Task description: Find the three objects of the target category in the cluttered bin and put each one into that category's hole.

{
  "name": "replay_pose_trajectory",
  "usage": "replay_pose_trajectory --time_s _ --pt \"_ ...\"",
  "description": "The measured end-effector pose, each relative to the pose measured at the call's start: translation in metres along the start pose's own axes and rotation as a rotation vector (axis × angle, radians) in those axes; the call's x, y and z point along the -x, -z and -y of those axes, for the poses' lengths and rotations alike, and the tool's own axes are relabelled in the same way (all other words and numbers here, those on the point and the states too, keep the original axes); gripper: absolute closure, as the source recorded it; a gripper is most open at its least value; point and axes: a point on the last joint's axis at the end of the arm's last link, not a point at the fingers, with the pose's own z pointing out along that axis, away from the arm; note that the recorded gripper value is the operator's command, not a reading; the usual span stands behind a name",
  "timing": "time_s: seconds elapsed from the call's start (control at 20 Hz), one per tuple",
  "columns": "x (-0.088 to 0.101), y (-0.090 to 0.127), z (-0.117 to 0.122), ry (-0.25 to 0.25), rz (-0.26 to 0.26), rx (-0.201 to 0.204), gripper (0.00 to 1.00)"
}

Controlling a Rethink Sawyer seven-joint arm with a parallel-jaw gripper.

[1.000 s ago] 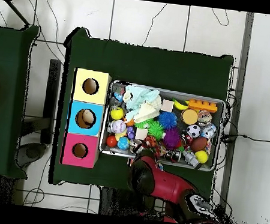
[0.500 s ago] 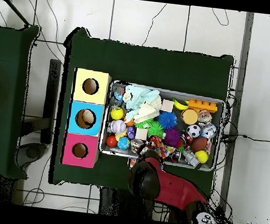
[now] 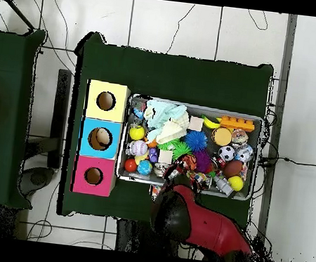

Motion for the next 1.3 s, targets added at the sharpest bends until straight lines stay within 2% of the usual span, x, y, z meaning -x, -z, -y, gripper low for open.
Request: replay_pose_trajectory --time_s 0.35,0.65,0.85,0.9,1.3 --pt "0.014 0.011 0.003 -0.015 0.009 0.002 1.0" --pt "0.028 0.015 0.001 -0.025 0.013 0.032 1.0" --pt "0.03 0.005 0.006 -0.024 -0.001 0.05 1.0" --pt "0.029 -0.006 0.01 -0.026 -0.021 0.058 1.0" --pt "0.013 -0.052 0.015 -0.007 -0.1 0.087 1.0"
